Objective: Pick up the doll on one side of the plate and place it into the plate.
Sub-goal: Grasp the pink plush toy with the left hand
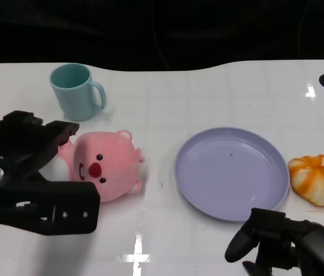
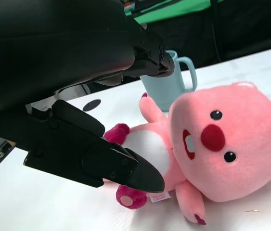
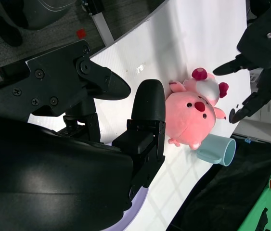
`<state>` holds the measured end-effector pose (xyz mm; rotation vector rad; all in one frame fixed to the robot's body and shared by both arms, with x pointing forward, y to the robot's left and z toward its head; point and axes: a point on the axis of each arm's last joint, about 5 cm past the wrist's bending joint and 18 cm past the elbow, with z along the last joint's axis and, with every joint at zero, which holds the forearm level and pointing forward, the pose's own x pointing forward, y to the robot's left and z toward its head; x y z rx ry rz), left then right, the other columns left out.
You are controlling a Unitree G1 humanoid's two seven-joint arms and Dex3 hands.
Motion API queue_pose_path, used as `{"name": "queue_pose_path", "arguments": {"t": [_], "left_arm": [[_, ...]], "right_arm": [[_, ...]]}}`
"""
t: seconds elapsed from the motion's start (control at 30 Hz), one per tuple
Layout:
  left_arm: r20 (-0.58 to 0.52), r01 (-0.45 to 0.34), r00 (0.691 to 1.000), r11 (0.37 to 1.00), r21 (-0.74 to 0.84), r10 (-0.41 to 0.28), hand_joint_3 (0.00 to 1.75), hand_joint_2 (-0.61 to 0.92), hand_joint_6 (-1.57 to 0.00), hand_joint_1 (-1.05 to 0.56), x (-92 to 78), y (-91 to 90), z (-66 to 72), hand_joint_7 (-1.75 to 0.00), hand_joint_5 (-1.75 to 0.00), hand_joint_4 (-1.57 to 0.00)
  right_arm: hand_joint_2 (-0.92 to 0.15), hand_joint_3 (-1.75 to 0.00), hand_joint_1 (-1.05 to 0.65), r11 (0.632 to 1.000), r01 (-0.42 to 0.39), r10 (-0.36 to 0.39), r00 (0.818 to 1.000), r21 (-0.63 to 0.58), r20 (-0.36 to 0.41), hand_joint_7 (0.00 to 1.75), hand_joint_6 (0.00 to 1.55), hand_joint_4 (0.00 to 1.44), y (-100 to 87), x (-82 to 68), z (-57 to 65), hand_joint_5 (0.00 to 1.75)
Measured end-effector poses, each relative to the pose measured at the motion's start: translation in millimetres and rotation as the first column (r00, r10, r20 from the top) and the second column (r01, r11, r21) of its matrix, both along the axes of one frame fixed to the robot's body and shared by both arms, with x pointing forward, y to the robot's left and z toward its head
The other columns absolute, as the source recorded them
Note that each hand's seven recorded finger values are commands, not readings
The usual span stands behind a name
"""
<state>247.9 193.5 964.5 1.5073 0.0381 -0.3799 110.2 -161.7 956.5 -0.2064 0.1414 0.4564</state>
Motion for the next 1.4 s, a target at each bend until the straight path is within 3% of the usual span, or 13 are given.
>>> {"name": "queue_pose_path", "arguments": {"t": [0.5,0.9,1.03,1.13,1.2,1.3,1.33,1.37,1.4], "left_arm": [[-0.182,-0.087,0.979,0.995,0.052,0.095,0.01,0.92,-0.27,-0.72,34.9,-14.2,-26.8,0.0,-0.23,-0.12],[-0.251,-0.122,0.958,0.989,0.088,0.14,0.02,0.92,-0.32,-0.66,56.6,-20.7,-53.8,-0.01,-0.13,-0.2],[-0.264,-0.117,0.955,0.989,0.088,0.137,0.06,0.92,-0.49,-0.57,58.3,-21.9,-61.7,-0.05,-0.13,-0.33],[-0.265,-0.118,0.957,0.993,0.028,0.121,0.11,0.92,-0.85,-0.37,59.1,-21.7,-66.4,-0.09,-0.33,-0.81],[-0.25,-0.124,0.962,0.992,-0.028,0.113,0.11,0.92,-1.09,-0.3,57.7,-21.1,-71.9,-0.04,-0.64,-0.85],[-0.197,-0.125,0.975,0.988,-0.086,0.106,0.07,0.92,-1.35,-0.24,55.0,-19.0,-79.0,-0.13,-1.32,-0.83],[-0.174,-0.126,0.979,0.986,-0.107,0.106,0.19,0.91,-1.15,-0.22,53.1,-17.7,-81.9,-0.71,-1.57,-0.81],[-0.147,-0.125,0.983,0.984,-0.124,0.107,0.23,0.9,-0.93,-0.22,50.9,-16.5,-85.1,-1.18,-1.66,-0.8],[-0.118,-0.124,0.987,0.983,-0.137,0.108,0.26,0.9,-0.79,-0.21,48.3,-15.3,-88.6,-1.45,-1.7,-0.8]], "right_arm": [[-0.68,-0.91,-0.15,1.0,0.002,-0.002,1.0,0.002,0.002,1.28,0.56,0.61,0.9,-3.0,4.0,1.67],[-0.67,-0.94,-0.16,1.0,0.003,-0.003,1.0,0.004,0.005,1.3,0.54,0.61,0.7,-5.0,5.2,1.68],[-0.67,-0.94,-0.16,1.0,0.002,-0.002,1.0,0.005,0.007,1.31,0.54,0.61,0.8,-6.3,6.1,1.67],[-0.67,-0.93,-0.16,1.0,0.002,-0.002,1.0,0.005,0.003,1.3,0.54,0.61,0.6,-7.0,5.8,1.67],[-0.67,-0.93,-0.16,1.0,0.002,-0.002,1.0,0.005,0.003,1.3,0.54,0.61,0.6,-7.0,5.9,1.67],[-0.67,-0.93,-0.17,1.0,0.001,-0.001,1.0,0.005,0.004,1.3,0.54,0.61,0.6,-7.0,6.1,1.66],[-0.67,-0.93,-0.17,1.0,0.001,-0.001,1.0,0.005,0.005,1.3,0.54,0.61,0.6,-7.0,6.1,1.66],[-0.67,-0.93,-0.17,1.0,0.001,-0.001,1.0,0.005,0.005,1.3,0.54,0.61,0.6,-7.0,6.1,1.65],[-0.67,-0.93,-0.17,1.0,0.001,-0.001,1.0,0.004,0.005,1.3,0.54,0.61,0.6,-7.0,6.1,1.65]]}}
